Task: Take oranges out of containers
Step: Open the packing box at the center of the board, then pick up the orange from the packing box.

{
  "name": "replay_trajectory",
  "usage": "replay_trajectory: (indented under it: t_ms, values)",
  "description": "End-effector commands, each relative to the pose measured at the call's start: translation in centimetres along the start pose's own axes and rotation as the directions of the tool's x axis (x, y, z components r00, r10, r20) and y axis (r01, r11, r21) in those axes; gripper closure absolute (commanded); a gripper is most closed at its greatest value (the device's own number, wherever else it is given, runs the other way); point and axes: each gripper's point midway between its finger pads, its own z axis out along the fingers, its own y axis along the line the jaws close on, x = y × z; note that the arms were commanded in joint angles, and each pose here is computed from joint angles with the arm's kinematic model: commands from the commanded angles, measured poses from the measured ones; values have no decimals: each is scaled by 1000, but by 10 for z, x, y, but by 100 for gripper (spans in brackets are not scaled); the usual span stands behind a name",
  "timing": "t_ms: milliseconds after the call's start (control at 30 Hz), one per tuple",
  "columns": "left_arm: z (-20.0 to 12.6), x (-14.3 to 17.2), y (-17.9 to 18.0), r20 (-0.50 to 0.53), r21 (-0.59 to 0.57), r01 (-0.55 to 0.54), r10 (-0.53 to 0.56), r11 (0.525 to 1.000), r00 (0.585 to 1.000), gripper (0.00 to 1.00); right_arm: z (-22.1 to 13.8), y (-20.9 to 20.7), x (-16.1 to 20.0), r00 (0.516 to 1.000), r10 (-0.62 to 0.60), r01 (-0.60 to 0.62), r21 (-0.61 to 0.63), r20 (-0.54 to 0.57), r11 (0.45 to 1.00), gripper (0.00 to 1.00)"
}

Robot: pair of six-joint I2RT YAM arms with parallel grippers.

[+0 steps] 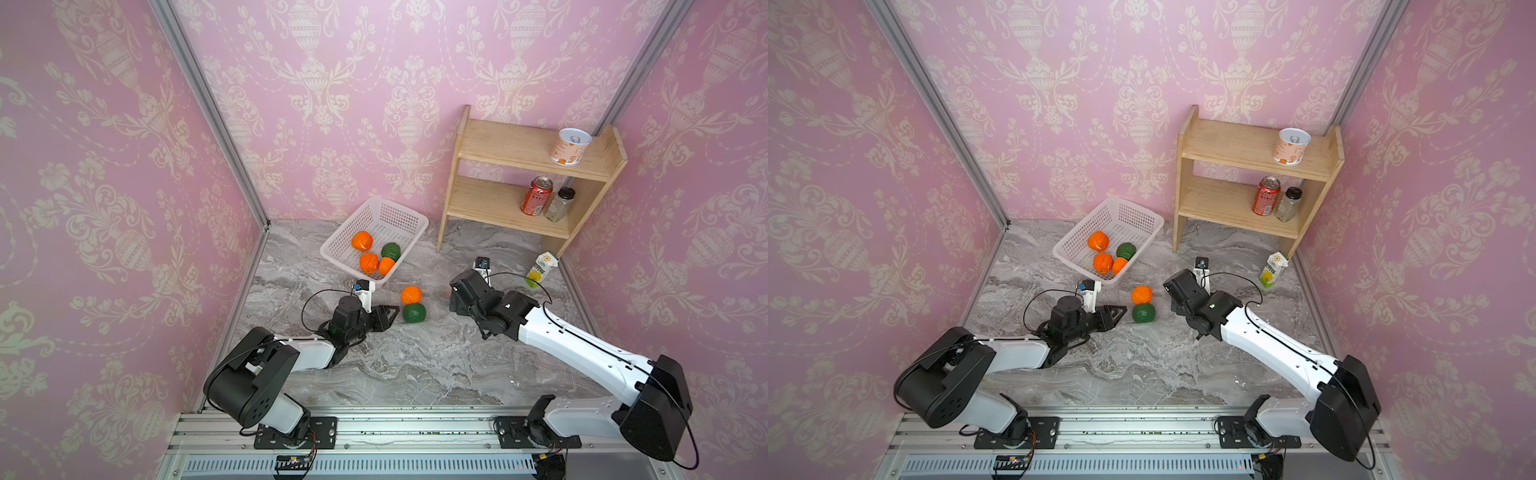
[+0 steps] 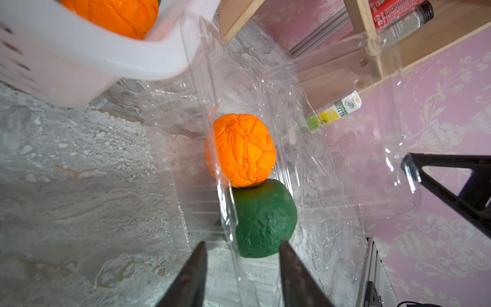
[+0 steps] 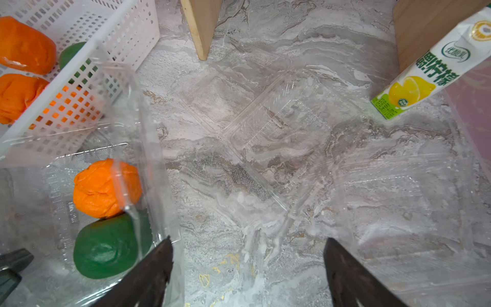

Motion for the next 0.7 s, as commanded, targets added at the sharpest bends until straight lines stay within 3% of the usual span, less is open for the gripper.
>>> replay_trajectory:
  t_ms: [0, 33, 467, 667]
  values:
    - [-6, -4, -1, 13, -23, -56, 56, 998, 998, 18, -2, -9, 4, 1000, -8, 8, 12, -6, 1000, 5]
    - [-7, -6, -2, 17, -25, -65, 66, 998, 998, 1, -3, -9, 3, 1000, -4, 4, 9, -3, 1000, 3]
    - [-16, -14, -5, 56, -40, -100, 102, 994, 993, 1, 0, 26, 6, 999, -24, 17, -148, -47, 989, 2]
    - [-30, -21, -2, 110, -87, -131, 141, 987, 984, 1, -7, 87, 16, 995, -81, 59, -346, -49, 936, 3]
